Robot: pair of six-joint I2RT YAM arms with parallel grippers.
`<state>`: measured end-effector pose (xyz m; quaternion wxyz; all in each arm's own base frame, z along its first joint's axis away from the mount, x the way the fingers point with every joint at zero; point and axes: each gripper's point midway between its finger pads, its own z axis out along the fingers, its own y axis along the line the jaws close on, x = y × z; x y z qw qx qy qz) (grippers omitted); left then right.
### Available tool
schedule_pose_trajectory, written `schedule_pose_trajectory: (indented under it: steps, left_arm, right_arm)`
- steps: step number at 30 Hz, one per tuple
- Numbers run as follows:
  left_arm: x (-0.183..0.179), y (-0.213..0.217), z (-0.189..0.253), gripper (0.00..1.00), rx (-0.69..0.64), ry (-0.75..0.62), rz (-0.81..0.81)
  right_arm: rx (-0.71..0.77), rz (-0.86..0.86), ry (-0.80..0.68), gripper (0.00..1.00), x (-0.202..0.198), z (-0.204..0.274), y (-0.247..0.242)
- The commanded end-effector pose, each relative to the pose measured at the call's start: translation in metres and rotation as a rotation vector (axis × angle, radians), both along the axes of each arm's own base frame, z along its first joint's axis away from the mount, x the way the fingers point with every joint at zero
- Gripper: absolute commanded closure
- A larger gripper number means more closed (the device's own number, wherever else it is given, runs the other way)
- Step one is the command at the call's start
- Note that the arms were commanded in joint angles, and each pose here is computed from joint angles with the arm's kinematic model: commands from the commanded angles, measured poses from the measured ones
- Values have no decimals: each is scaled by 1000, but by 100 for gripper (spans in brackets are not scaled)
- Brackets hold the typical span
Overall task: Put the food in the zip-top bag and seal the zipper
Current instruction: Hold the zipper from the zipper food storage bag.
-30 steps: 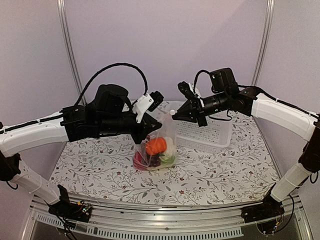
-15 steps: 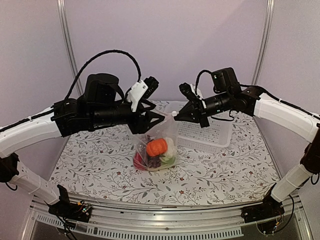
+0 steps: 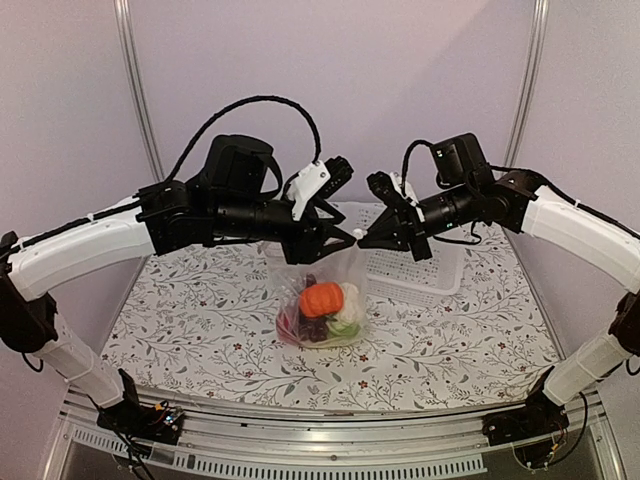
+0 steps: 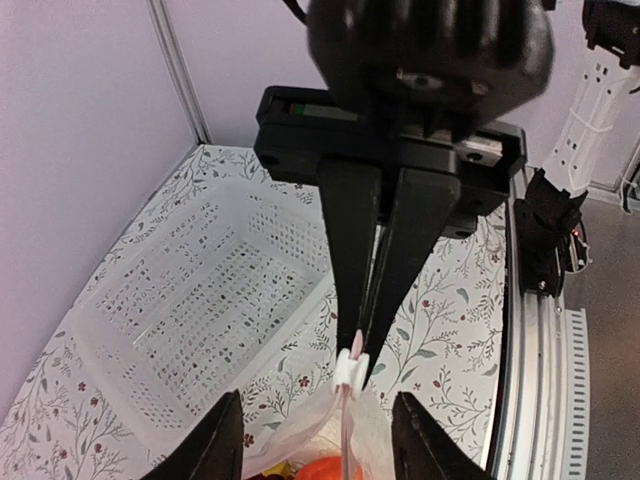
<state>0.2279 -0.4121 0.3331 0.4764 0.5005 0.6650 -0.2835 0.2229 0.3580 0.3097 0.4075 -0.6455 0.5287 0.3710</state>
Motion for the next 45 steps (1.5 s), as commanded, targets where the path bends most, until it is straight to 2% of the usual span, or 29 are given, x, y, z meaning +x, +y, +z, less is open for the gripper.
schedule_pose_trajectory:
  steps: [1, 16, 23, 32, 38, 45]
  left_arm:
    - [-6, -7, -2, 53, 12, 16, -79]
    - [-2, -19, -4, 66, -7, 46, -144]
    - [1, -21, -4, 78, -11, 56, -162]
    - [1, -22, -8, 88, -9, 73, -178]
    - [4, -20, -10, 100, -6, 72, -172]
    - [13, -12, -12, 100, 3, 88, -133]
  right_arm:
    - [28, 16, -44, 100, -12, 18, -7]
    - [23, 13, -51, 100, -15, 15, -10]
    - [21, 9, -49, 100, -15, 14, -11]
    - [19, -3, -50, 100, -11, 12, -10]
    - [20, -32, -40, 100, -4, 12, -10]
    - [41, -92, -26, 100, 12, 16, -23]
